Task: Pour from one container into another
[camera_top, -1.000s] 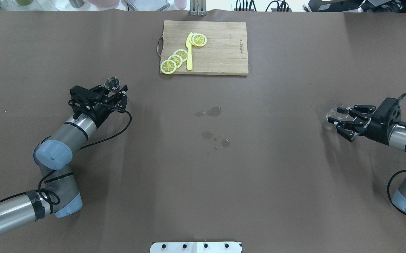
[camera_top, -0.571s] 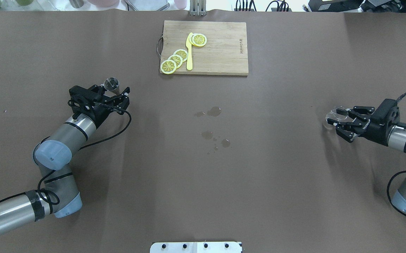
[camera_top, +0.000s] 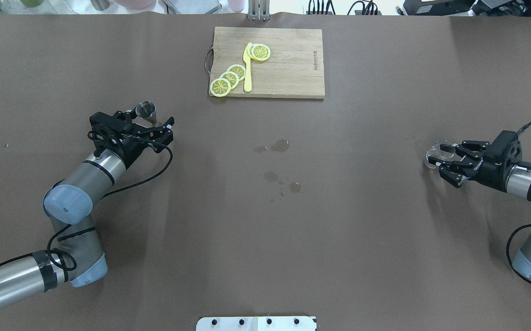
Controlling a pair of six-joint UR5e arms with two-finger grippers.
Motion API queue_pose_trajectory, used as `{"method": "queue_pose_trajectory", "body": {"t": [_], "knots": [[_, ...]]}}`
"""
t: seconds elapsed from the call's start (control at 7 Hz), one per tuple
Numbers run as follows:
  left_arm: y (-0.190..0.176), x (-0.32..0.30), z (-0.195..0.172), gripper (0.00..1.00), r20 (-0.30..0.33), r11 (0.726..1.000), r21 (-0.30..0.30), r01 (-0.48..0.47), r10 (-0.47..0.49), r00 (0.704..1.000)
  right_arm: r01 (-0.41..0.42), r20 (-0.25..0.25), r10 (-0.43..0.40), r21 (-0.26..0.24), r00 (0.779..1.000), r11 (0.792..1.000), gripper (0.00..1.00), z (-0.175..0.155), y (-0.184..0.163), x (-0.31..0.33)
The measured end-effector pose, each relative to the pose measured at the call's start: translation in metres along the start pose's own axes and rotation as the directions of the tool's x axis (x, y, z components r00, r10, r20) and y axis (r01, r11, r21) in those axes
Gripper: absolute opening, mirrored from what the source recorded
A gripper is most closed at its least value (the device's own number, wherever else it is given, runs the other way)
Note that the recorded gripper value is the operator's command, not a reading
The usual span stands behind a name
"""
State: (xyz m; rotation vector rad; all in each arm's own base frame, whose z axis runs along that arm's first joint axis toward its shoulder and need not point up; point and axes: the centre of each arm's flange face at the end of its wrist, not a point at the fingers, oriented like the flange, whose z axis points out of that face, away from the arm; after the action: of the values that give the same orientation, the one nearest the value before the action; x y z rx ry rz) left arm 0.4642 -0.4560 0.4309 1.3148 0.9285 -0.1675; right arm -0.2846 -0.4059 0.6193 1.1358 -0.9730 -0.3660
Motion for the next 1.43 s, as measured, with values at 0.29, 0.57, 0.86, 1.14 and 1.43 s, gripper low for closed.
{"method": "queue_pose_trajectory", "body": {"t": [0.29,0.57,0.86,1.14,1.43], "knots": [[-0.007,-0.006,-0.015,0.98,-0.009,1.0,0.007,0.008,-0.007,1.0,0.002,-0.004,-0.002,0.0,1.0,1.0,1.0,0.001,0.0,0.0],[-0.015,-0.014,-0.033,0.98,-0.016,1.0,0.015,0.015,-0.014,1.0,0.001,-0.007,-0.001,0.004,1.0,1.0,1.0,0.001,-0.001,0.0],[-0.032,-0.03,-0.068,0.98,-0.015,1.0,0.013,-0.004,0.004,1.0,0.001,-0.01,0.0,0.009,1.0,1.0,1.0,0.003,-0.003,0.0],[-0.052,-0.034,-0.09,0.98,-0.008,0.999,0.0,-0.049,0.049,0.999,0.002,-0.009,-0.001,0.012,1.0,1.0,1.0,0.003,-0.003,-0.001],[-0.082,-0.032,-0.095,0.98,0.039,0.996,-0.031,-0.085,0.087,0.995,0.001,-0.008,-0.001,0.015,1.0,1.0,1.0,0.002,-0.005,-0.001]]}}
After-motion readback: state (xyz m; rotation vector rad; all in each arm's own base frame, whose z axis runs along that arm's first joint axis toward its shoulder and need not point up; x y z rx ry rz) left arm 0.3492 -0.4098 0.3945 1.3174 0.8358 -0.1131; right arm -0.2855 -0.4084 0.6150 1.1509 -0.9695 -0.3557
